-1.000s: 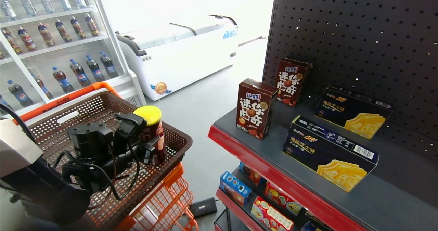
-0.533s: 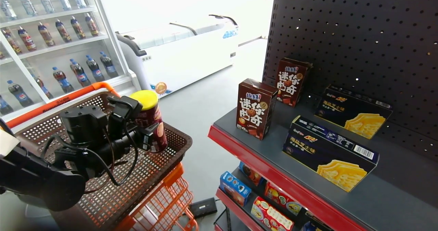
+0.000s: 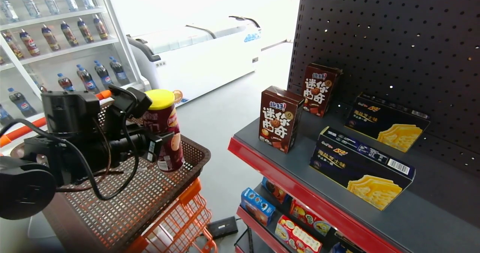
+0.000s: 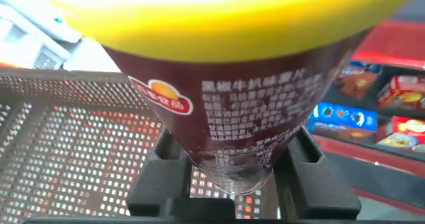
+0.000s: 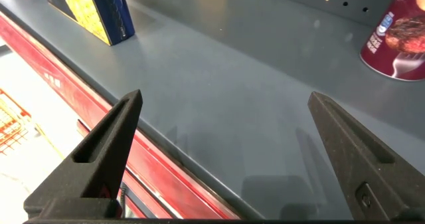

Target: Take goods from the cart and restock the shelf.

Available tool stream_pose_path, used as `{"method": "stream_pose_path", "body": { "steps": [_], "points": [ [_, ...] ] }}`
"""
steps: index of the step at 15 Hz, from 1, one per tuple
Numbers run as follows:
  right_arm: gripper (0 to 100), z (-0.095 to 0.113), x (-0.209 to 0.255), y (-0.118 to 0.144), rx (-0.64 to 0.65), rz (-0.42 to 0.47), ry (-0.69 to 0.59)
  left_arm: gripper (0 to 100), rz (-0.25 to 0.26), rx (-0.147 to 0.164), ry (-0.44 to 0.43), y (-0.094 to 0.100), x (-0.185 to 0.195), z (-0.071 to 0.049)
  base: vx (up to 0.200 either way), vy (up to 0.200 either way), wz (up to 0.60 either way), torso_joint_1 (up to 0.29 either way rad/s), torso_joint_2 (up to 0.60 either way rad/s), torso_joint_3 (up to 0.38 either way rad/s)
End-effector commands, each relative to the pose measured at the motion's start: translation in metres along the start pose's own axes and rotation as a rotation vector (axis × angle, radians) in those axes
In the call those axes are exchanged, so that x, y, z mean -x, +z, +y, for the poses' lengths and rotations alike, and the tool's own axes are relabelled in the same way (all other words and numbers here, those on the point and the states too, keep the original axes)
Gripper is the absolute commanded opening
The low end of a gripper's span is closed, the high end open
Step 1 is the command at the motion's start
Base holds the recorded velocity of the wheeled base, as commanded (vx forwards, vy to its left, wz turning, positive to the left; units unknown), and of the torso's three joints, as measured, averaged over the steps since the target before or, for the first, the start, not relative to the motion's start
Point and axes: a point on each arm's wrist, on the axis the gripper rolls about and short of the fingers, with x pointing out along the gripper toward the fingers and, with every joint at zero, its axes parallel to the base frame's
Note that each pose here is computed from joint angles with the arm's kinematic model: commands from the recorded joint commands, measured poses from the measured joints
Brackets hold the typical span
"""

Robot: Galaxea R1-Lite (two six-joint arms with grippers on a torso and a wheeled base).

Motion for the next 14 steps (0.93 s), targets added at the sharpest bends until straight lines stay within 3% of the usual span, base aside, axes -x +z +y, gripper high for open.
{"method": "stream_pose_path", "body": {
  "steps": [1,5,8,9,14],
  "points": [
    [100,0.000,0.000,0.000,0.000,0.001,0.000,0,-0.087,-0.011,-0.001,0.026,0.028,0.003,0.000,0.000,0.00,0.000,0.00,0.000],
    [100,0.000,0.000,0.000,0.000,0.001,0.000,0,-0.078,-0.007,-0.152,0.026,0.065,-0.010,0.000,0.000,0.00,0.000,0.00,0.000],
    [100,0.000,0.000,0.000,0.000,0.001,0.000,0,-0.141,0.070,-0.179,0.035,0.074,-0.016,0.000,0.000,0.00,0.000,0.00,0.000],
    [100,0.000,0.000,0.000,0.000,0.001,0.000,0,-0.152,0.080,-0.185,0.037,0.076,-0.017,0.000,0.000,0.00,0.000,0.00,0.000],
    [100,0.000,0.000,0.000,0.000,0.001,0.000,0,-0.182,0.071,-0.264,0.040,0.084,-0.019,0.000,0.000,0.00,0.000,0.00,0.000]
  ]
}}
